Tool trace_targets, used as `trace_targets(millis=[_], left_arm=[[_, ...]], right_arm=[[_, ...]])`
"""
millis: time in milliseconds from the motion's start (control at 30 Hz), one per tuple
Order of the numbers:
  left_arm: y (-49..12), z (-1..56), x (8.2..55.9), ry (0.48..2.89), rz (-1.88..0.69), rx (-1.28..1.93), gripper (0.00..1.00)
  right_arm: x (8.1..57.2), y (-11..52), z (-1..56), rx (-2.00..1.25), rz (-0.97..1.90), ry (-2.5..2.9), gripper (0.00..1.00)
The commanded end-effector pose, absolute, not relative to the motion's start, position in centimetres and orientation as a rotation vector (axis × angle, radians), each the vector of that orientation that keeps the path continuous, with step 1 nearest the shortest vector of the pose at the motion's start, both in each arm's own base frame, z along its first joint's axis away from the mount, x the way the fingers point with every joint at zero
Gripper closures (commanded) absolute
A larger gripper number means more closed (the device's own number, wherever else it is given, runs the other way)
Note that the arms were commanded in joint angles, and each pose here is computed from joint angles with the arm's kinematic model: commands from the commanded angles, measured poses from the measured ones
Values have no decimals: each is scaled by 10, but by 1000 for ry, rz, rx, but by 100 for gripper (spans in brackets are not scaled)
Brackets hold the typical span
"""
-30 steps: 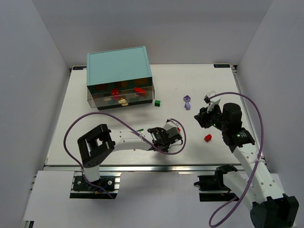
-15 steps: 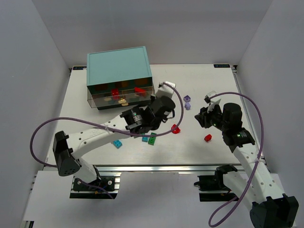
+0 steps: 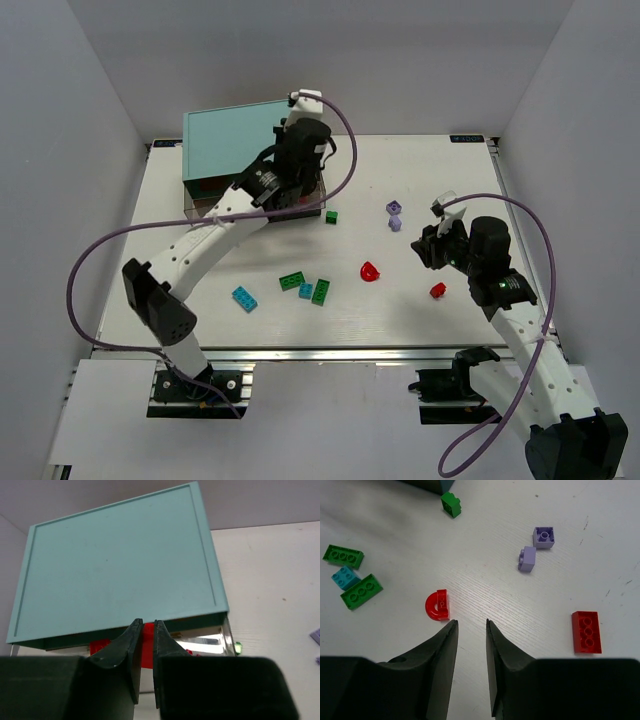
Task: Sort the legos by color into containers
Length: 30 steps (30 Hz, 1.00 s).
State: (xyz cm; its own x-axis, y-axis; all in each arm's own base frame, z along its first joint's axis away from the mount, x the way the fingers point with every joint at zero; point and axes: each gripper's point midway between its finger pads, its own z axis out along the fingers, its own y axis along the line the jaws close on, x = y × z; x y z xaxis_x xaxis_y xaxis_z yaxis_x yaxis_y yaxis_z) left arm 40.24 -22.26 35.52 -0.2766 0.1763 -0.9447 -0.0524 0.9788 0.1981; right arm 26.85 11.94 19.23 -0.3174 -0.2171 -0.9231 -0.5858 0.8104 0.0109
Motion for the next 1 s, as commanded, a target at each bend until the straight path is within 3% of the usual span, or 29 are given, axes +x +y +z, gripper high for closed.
trace_targets(millis=[0,233,367,500,533,633,967], left_arm=[[-211,350,422,1867,286,98,96],[-174,301,458,1982,348,35,94],[-168,287,462,2017,323,20,87],[-162,278,461,2040,301,14,70],[-162,276,460,2047,299,17,58],[-158,273,457,2055,284,14,50],[-157,275,434,2056,191,34,48]], right_arm=[[273,118,200,-588,414,1863,66],[274,118,200,-587,416,1864,66],[274,118,199,-587,414,1866,66],[274,119,198,-593,419,1870,64],[275,118,197,-590,416,1872,62],[275,118,196,-591,414,1875,59],[277,116,190,-586,412,1893,58]])
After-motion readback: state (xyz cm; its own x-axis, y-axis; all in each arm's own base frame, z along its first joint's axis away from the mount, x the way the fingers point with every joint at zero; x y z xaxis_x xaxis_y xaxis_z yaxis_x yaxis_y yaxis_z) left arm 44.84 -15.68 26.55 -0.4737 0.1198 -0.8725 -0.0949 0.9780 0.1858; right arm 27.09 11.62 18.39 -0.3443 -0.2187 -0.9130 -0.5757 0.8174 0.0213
